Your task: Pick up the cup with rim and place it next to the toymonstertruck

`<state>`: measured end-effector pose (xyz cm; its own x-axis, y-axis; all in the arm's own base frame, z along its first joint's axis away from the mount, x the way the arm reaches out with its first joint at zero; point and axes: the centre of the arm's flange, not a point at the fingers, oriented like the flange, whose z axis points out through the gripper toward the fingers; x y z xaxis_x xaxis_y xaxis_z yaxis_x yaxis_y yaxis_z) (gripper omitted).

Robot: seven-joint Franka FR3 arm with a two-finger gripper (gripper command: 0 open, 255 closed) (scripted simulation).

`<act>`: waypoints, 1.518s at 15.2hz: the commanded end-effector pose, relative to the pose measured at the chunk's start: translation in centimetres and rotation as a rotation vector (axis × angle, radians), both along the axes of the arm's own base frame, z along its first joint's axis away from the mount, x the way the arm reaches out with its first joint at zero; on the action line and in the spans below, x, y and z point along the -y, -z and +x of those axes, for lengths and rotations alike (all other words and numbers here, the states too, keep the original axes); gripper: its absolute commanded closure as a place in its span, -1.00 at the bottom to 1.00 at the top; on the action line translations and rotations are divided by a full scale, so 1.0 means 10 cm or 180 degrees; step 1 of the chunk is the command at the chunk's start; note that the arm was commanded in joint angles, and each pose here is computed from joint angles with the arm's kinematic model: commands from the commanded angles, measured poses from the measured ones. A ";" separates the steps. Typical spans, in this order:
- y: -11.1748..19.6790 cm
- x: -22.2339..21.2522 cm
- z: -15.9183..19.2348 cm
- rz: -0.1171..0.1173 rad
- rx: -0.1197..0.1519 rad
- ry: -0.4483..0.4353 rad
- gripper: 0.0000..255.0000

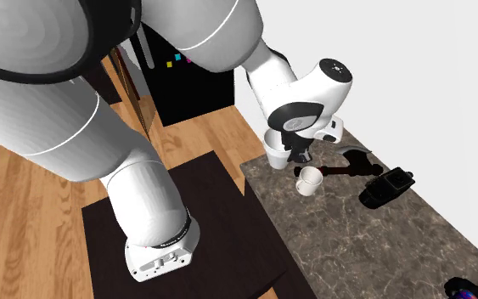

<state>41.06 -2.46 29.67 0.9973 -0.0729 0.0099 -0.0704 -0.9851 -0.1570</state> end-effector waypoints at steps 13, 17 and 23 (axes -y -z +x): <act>-0.48 0.67 0.00 -0.0001 -0.0001 0.0000 1.00; -0.48 1.20 0.00 -0.0001 -0.0001 0.0000 1.00; -0.48 1.99 0.00 -0.0001 -0.0001 0.0000 1.00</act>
